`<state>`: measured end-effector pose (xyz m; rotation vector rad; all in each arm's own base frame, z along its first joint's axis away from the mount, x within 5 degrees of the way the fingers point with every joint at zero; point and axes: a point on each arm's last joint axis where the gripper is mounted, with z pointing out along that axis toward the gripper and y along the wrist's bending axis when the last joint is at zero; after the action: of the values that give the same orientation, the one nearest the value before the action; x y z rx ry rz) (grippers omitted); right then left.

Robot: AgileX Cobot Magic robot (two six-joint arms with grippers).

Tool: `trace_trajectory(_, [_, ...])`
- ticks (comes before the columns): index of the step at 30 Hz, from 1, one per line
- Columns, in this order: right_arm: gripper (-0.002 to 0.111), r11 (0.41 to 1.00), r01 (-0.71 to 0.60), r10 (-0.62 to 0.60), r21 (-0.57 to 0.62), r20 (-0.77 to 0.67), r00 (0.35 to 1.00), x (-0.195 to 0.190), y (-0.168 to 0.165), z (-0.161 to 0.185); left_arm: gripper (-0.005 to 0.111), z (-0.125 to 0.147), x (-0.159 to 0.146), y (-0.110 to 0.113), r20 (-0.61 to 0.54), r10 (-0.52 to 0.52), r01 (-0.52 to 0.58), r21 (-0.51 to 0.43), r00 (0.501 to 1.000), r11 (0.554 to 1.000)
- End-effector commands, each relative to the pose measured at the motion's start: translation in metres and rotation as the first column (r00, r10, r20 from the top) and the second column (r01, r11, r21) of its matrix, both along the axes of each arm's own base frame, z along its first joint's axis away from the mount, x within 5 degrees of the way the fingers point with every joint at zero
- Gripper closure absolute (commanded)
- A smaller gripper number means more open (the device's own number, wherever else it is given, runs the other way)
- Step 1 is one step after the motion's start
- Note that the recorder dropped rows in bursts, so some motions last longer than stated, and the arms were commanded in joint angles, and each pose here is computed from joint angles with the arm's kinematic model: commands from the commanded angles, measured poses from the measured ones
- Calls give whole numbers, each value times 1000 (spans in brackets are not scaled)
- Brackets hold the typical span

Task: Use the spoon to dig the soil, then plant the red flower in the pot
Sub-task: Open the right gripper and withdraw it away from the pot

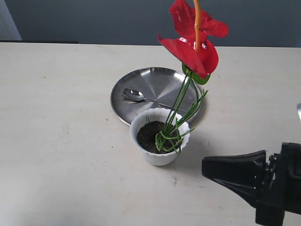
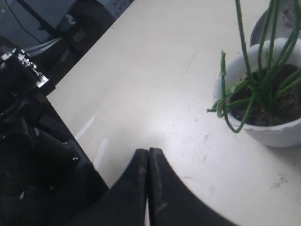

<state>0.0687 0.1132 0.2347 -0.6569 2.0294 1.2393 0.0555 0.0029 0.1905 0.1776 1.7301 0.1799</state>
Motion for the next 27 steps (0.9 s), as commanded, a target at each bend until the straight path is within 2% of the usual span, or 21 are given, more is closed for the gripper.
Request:
trace_trajectory(1, [109, 989, 78, -80, 127, 9, 997, -4, -7, 14, 106, 1, 0, 0, 14, -2, 2, -8, 1000, 1000])
trace_trajectory(3, [109, 970, 111, -113, 218, -3, 994, -8, -11, 24, 106, 1, 0, 0, 14, -2, 2, -8, 1000, 1000])
trace_trajectory(7, [109, 946, 121, -144, 300, 57, 988, -17, -21, 35, 106, 1, 0, 0, 14, -2, 2, -8, 1000, 1000])
trace_trajectory(13, [109, 925, 158, -178, 344, 26, 984, -17, -23, 39, 106, 1, 0, 0, 14, -2, 2, -8, 1000, 1000])
trace_trajectory(16, [109, 899, 248, -263, 360, -9, 965, -11, -28, 40, 106, 1, 0, 0, 14, -2, 2, -8, 1000, 1000])
trace_trajectory(23, [109, 793, 486, -461, 367, -158, 873, 8, -38, 43, 106, 1, 0, 0, 14, -2, 2, -8, 1000, 1000])
trace_trajectory(27, [109, 777, 500, -484, 381, -145, 863, 11, -39, 55, 106, 1, 0, 0, 14, -2, 2, -8, 1000, 1000])
